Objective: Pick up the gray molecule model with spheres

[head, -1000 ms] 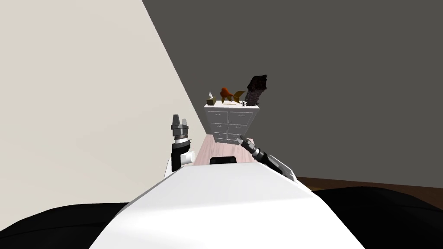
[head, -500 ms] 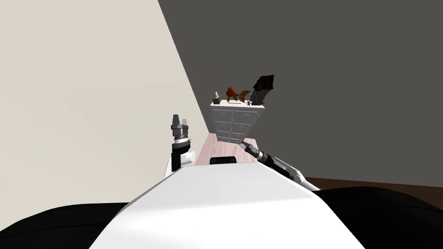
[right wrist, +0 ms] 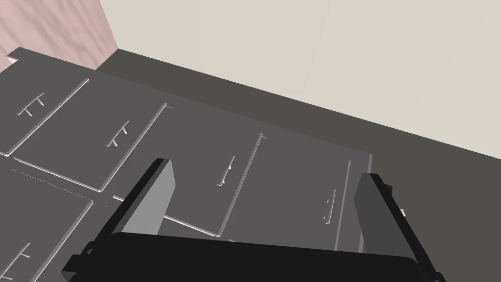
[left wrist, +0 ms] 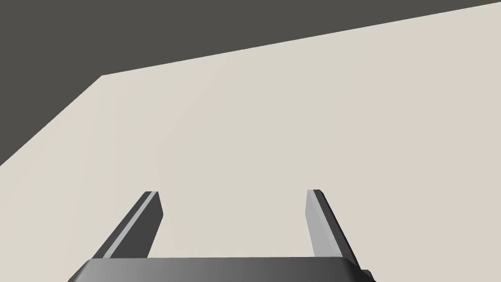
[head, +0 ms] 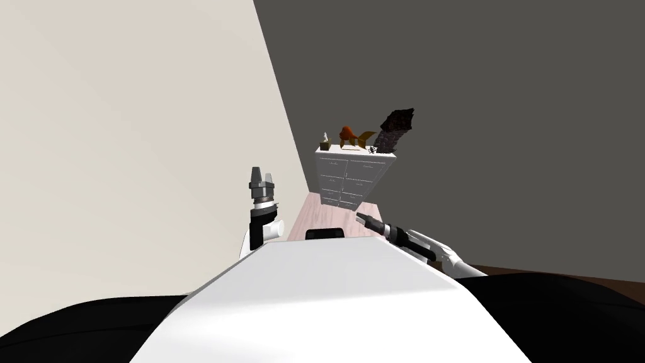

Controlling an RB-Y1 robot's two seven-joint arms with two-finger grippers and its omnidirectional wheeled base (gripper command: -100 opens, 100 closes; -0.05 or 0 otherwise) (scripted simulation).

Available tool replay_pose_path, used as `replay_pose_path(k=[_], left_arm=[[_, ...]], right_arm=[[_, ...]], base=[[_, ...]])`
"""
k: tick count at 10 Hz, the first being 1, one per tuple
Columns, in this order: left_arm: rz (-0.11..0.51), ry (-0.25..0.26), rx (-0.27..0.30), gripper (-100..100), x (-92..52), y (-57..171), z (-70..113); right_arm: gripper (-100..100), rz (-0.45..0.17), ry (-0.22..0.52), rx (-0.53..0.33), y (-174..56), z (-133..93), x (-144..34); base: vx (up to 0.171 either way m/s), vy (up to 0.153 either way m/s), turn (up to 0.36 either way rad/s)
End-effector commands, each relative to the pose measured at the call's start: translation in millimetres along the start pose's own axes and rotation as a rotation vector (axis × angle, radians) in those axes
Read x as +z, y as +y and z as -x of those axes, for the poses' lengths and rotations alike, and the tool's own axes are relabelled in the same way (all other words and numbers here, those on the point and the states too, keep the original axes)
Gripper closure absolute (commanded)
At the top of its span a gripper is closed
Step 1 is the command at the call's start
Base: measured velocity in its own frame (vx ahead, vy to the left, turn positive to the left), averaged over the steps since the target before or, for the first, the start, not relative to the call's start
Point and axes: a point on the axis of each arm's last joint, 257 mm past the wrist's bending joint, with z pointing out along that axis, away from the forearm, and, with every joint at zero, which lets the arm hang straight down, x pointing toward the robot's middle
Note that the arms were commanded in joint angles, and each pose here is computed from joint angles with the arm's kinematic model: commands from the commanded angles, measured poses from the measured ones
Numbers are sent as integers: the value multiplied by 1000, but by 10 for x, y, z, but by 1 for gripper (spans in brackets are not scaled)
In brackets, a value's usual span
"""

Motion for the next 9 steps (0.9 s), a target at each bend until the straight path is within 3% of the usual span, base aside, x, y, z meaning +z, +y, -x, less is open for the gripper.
replay_pose_path(k=[1,4,5,6,8,9], left_arm=[[0,0,0,0,0,0,0],[0,0,0,0,0,0,0],[0,0,0,0,0,0,0],[0,0,0,0,0,0,0],[0,0,0,0,0,0,0],[0,0,0,0,0,0,0]], right_arm=[[-100,-46,8,-7,-120,36,-123],[-100,-196,80,8,-511,40,-553],[-100,-253,79,-7,-624,146,-734],[-100,-270,78,-12,-656,179,-790],[-100,-374,100,-11,-861,279,-1145],[-100,-386,105,-20,-858,309,-1186]], base=[[-23,38,7],[-43,94,155],[-35,92,104],[-13,34,-13],[-20,68,152],[-10,38,-2]])
